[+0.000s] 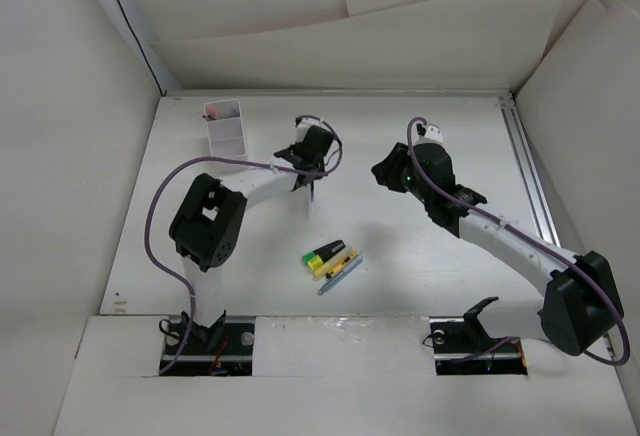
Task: Sort the stationery into containers
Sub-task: Pick up the pen from the center of the board, then place the pen in the storage box.
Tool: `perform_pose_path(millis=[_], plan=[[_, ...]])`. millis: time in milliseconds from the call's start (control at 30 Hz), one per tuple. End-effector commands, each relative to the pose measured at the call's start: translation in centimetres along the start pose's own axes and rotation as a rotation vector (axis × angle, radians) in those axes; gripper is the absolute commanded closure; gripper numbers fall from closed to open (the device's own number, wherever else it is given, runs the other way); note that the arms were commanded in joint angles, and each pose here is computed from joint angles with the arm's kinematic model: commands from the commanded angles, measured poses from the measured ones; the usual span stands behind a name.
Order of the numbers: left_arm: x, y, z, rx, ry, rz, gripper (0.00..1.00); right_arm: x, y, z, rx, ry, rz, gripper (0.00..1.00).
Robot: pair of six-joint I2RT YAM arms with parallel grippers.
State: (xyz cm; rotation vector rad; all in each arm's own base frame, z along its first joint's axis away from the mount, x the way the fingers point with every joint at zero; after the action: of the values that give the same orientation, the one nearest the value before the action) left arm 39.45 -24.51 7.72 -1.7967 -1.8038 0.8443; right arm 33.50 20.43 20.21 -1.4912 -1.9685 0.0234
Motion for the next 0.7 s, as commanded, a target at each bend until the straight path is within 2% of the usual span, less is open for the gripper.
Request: perform_pose_path(millis=[0,67,100,167,367,500,667], plan=[[1.1,-2.9,-11.8,-0.216,-0.248,0.079,1.0,0.7,-0.3,-1.2,-0.042,-0.001,-0.044,0.6],[1.1,-3.3,-14.9,-0.236,-0.345,0.188,1.0,0.9,-0.2,-1.4,-0.049,0.0,-0.049,0.6],[3.0,-2.7,-17.4,-0.263,-0.398,0.183,1.0,0.9,-0.2,-1.4,-0.049,0.0,-0.049,0.6],[4.7,-2.3,-19.9,-0.283,-0.455,0.192,1.0,1.0,-0.5,-1.6,-0.057,0.001,-0.054,0.6],[14.9,-3.6,-28.3,-0.497,-0.551,-0.017,1.0,1.0,-0.5,-1.1,-0.039,-0.01,-0.065,0.62],[19.8,-4.9,-31.3,-0.636,-0.578,-0.13,1.0,1.1,0.0,-0.7,-0.027,-0.02,-0.079,0.62],[22.1,-4.8,-32.3,-0.741,-0.531,-0.266,1.0,1.2,0.2,-0.6,-0.023,-0.029,-0.087,0.62]])
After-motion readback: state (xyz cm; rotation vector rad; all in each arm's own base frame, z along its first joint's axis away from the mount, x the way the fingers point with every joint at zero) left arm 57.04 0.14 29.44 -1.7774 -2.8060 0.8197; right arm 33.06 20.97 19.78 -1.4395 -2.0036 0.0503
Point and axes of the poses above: each gripper's point midway between its finger pads, its own y axis out along the fingers, its own x axis along the line the jaws close on, z = x × y, the point moved 2 cm from there along -y, back along the fingers, and after that the axes turned 3 degrees about -y, right-handed, at the moved point
